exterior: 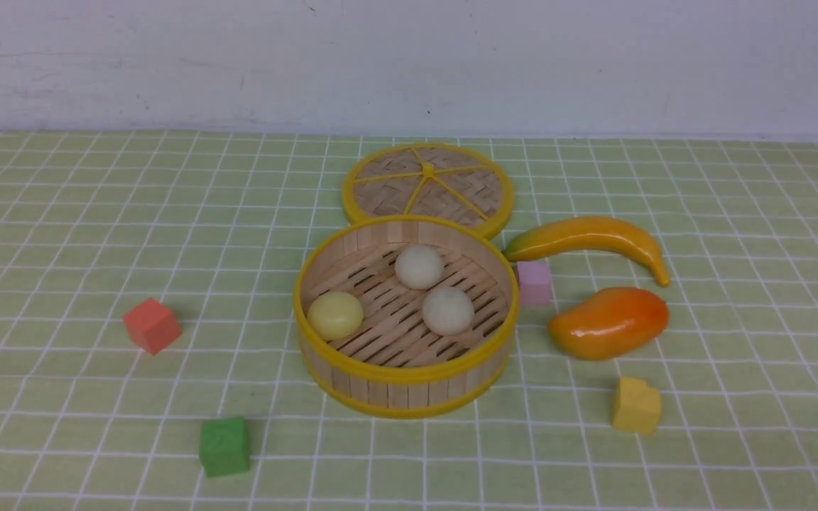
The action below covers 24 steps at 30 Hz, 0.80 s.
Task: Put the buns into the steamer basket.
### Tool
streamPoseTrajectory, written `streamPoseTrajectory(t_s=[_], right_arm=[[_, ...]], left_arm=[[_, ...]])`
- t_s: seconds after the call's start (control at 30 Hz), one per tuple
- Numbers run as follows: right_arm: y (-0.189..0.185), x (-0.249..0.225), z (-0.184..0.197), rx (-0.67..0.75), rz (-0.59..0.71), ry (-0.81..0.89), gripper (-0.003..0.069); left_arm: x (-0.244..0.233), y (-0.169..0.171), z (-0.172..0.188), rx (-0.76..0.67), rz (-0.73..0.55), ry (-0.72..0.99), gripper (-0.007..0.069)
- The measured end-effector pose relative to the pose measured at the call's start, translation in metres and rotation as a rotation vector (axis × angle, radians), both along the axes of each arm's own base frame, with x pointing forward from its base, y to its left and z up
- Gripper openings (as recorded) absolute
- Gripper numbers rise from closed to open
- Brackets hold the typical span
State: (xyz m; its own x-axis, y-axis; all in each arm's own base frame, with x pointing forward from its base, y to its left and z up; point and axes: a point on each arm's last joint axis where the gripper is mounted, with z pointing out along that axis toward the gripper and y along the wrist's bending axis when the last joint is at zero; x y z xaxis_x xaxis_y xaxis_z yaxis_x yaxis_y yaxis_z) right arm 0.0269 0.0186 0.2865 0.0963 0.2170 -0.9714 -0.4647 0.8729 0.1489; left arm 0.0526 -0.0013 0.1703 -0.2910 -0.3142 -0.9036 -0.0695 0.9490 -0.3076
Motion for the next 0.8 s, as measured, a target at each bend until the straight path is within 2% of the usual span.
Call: streamPoseTrajectory(t_s=[0.43,0.53,0.8], right_arm=[[0.0000,0.0000,-0.0002,0.000,-0.001,0.002,0.0090],[-0.0009,0.0007,-0.0002,0.000,-0.035,0.002,0.0095],[-0.0085,0.0043,-0.0002,-0.001,-0.293,0.003,0.0106]], left_arm=[[0.0000,0.0000,0.0000,0.000,0.000,0.000,0.0036],[0.0000,0.0000,0.0000,0.000,0.000,0.000,0.0036],[0.0000,0.0000,-0.0001,0.000,0.000,0.001,0.0038]])
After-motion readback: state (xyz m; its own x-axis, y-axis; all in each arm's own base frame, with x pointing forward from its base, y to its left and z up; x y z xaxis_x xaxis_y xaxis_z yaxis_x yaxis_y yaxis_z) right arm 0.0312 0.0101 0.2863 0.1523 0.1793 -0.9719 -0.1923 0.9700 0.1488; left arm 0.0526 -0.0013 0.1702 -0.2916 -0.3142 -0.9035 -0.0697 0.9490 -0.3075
